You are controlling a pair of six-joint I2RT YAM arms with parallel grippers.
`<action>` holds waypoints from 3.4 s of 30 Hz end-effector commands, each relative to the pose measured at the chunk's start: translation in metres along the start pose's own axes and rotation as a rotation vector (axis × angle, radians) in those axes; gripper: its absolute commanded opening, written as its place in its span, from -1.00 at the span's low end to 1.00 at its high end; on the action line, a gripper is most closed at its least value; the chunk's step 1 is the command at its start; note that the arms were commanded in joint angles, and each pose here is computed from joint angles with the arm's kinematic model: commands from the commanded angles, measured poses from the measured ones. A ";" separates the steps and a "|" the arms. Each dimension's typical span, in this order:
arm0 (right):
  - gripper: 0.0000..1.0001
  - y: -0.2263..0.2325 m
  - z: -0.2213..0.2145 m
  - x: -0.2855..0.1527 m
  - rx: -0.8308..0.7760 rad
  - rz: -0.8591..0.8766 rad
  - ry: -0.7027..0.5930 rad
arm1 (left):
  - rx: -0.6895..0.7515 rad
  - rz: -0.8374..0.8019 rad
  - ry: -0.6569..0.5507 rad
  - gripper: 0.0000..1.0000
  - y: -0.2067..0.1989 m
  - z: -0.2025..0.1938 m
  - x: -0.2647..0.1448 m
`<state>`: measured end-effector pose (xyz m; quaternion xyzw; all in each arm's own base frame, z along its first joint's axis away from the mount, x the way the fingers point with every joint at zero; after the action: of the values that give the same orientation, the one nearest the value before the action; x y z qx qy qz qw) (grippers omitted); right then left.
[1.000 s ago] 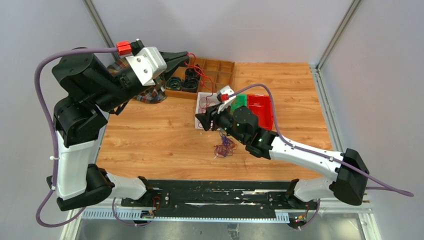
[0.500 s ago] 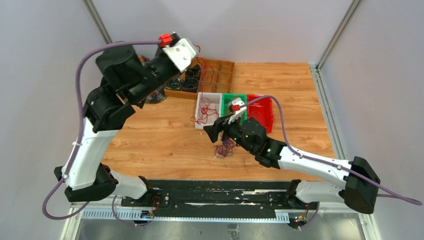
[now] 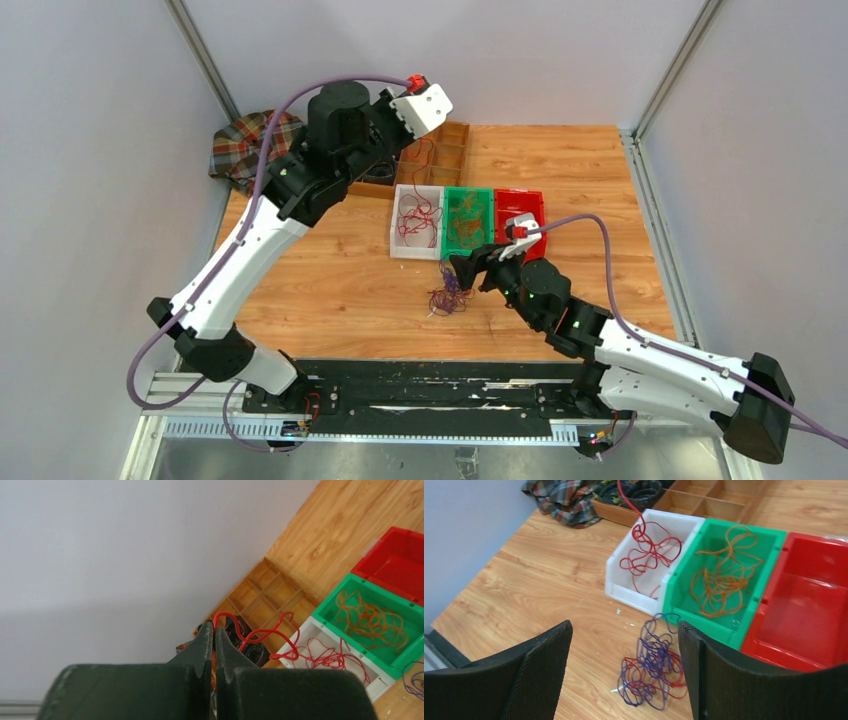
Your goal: Untangle the cables
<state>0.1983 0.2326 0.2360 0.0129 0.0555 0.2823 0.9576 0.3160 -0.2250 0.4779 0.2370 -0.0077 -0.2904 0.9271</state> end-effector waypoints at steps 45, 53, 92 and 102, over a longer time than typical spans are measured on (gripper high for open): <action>0.51 -0.045 -0.044 -0.025 -0.004 -0.212 0.135 | 0.023 -0.156 0.556 -0.99 -0.089 -0.276 0.126; 0.51 -0.048 -0.049 -0.026 -0.006 -0.220 0.157 | 0.003 -0.153 0.586 -0.99 -0.107 -0.313 0.146; 0.64 -0.043 -0.054 -0.031 0.048 -0.101 0.299 | -0.406 -0.612 0.593 0.96 -0.172 -0.232 0.028; 0.57 -0.046 -0.079 -0.044 0.021 -0.107 0.428 | -0.415 -0.687 0.700 0.96 -0.210 -0.282 -0.007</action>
<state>0.1803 0.1726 0.1610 -0.0401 0.2412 0.2294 0.9421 0.2437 -0.2555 0.1387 0.1258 0.4486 -0.4769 0.7453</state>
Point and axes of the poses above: each gripper's point midway between its finger pads, its own x axis out along the fingers, its own y axis along the line the jaws close on, z = x × y, the point moved 4 cm from there along -x, back along the fingers, and after that the axes turned 13 degrees about -x, right-handed, at the moved point
